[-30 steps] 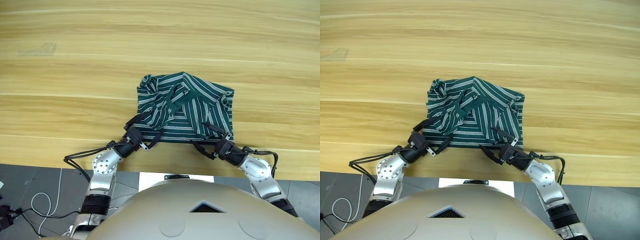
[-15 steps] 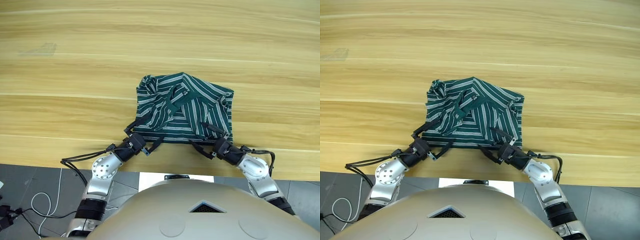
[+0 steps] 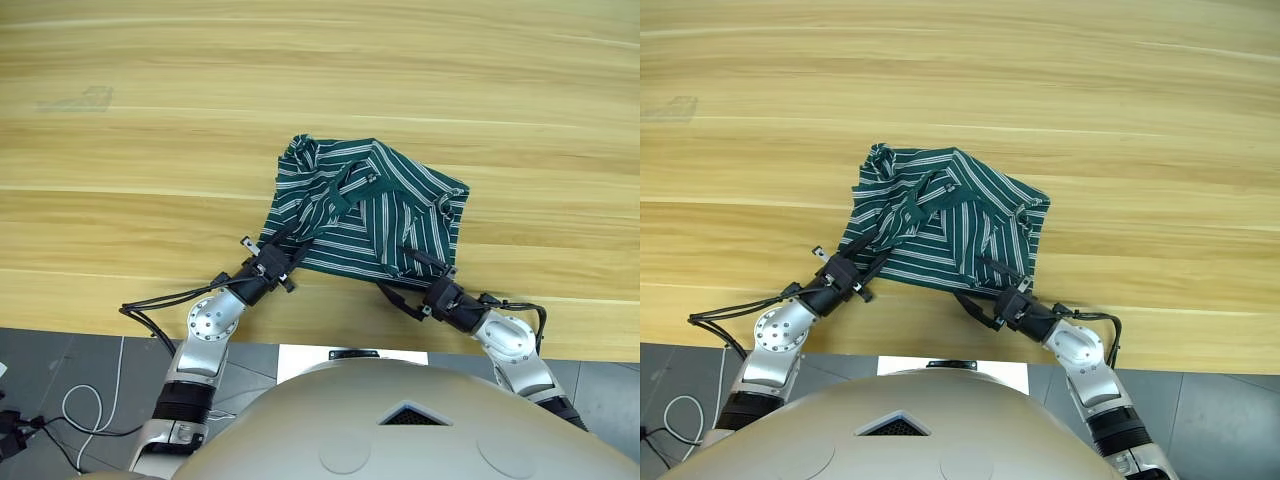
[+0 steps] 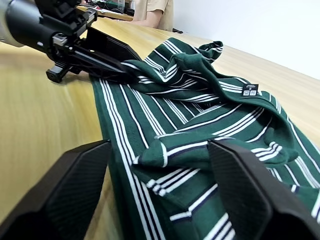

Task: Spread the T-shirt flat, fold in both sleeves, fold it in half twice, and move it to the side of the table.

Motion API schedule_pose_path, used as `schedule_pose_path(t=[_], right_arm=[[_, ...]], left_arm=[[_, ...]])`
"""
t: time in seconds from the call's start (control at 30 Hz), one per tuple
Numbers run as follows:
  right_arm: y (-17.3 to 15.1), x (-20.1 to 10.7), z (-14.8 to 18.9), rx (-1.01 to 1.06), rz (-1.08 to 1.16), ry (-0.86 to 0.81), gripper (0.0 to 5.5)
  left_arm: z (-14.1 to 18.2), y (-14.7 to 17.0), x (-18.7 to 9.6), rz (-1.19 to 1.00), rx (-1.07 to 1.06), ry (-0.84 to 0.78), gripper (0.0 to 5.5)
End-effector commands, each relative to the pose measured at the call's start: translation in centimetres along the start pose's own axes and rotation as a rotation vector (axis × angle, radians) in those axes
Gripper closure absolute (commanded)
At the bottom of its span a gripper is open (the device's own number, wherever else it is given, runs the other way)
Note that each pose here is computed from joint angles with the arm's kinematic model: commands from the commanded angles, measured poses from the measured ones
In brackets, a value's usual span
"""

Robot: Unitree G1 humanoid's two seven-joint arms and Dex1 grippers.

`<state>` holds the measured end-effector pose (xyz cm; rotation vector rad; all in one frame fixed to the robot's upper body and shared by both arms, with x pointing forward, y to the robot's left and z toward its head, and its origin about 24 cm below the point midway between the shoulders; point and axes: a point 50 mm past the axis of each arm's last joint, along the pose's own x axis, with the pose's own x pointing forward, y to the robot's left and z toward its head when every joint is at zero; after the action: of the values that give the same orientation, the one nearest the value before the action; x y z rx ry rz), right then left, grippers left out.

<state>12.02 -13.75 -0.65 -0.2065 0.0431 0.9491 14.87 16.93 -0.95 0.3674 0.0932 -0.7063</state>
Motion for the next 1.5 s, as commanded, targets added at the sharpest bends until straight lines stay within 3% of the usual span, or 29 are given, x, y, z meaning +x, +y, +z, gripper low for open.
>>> schedule_pose_path(t=[0.03, 0.2, 0.47, 1.0, 1.5], right_arm=[[-0.7, -0.1, 0.4, -0.001, -0.007, -0.02, 1.94], [-0.6, 0.0, -0.2, -0.01, 0.0, 0.002, 1.94], [-0.7, -0.3, -0.1, -0.008, -0.016, 0.003, 1.94], [-0.9, -1.9, 1.1, 0.119, -0.078, -0.047, 1.94], [0.7, -0.5, -1.0, 0.145, -0.064, 0.106, 1.94]], left_arm=[[0.2, -1.4, -0.9, -0.1, -0.08, -0.019, 4.12], [-0.3, -1.1, -1.0, -0.118, -0.17, -0.034, 4.12], [-1.3, 0.9, 0.2, 0.051, -0.221, 0.009, 5.48], [-0.1, 0.1, 0.4, 0.059, -0.265, -0.069, 5.48], [1.1, -0.6, 0.9, 0.063, -0.266, -0.122, 5.48]])
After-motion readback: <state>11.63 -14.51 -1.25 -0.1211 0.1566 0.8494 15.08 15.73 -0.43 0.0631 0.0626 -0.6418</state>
